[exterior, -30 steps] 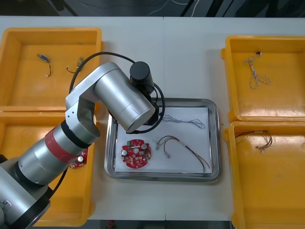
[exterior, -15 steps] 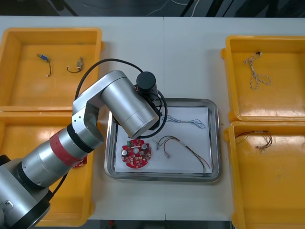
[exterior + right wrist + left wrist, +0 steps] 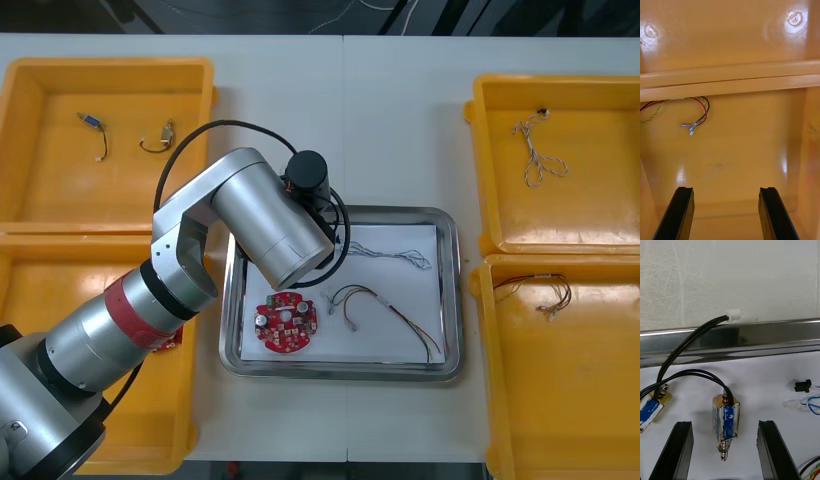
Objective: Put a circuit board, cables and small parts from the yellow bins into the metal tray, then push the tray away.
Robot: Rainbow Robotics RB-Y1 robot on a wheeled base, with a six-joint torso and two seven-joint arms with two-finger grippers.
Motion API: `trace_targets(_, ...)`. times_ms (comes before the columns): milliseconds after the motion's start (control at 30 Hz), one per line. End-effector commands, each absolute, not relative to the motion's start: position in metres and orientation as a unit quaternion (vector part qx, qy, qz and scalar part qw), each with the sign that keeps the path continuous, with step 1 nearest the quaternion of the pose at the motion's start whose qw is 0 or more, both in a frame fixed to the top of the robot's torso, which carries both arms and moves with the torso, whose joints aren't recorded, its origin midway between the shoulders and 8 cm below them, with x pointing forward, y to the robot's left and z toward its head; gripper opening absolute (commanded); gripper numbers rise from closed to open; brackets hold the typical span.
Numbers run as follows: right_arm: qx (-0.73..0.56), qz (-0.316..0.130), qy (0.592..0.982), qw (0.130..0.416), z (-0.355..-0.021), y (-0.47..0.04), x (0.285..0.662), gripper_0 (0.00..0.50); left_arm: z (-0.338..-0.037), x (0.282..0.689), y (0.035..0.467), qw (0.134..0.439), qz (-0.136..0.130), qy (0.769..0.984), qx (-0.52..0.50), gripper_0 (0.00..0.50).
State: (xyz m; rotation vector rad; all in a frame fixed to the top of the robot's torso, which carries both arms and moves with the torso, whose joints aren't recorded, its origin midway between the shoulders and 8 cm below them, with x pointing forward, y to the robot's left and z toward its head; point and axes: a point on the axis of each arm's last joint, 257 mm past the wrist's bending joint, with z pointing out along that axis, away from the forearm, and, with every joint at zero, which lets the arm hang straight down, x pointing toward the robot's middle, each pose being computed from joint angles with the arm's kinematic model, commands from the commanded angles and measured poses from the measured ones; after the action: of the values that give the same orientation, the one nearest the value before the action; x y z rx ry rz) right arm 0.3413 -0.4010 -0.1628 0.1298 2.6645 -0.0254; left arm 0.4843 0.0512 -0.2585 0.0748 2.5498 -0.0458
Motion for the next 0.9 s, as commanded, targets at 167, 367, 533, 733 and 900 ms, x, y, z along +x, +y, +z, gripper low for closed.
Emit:
trace_targets(167,0.070,-0.006,0.966,0.250,-0.153,-0.404,0.339,0.500,-0.252,0.479,0.036,0.302,-0.031,0.953,0.009,0.500)
trace_targets(367,0.069,-0.006,0.966,0.250,-0.154,-0.404,0.339,0.500,-0.237,0.470,0.049,0.295,-0.018,0.955,0.001,0.500)
trace_targets(533,0.072,-0.008,0.965,0.250,-0.153,-0.405,0.339,0.500,-0.214,0.464,0.061,0.289,-0.028,0.957,-0.010,0.500)
trace_targets(733,0.070,-0.007,0.966,0.250,-0.153,-0.404,0.340,0.500,-0.188,0.461,0.080,0.284,-0.043,0.958,-0.019,0.500)
trace_targets(900,0.067,-0.002,0.965,0.252,-0.151,-0.400,0.342,0.500,-0.172,0.460,0.106,0.282,-0.042,0.958,-0.032,0.500)
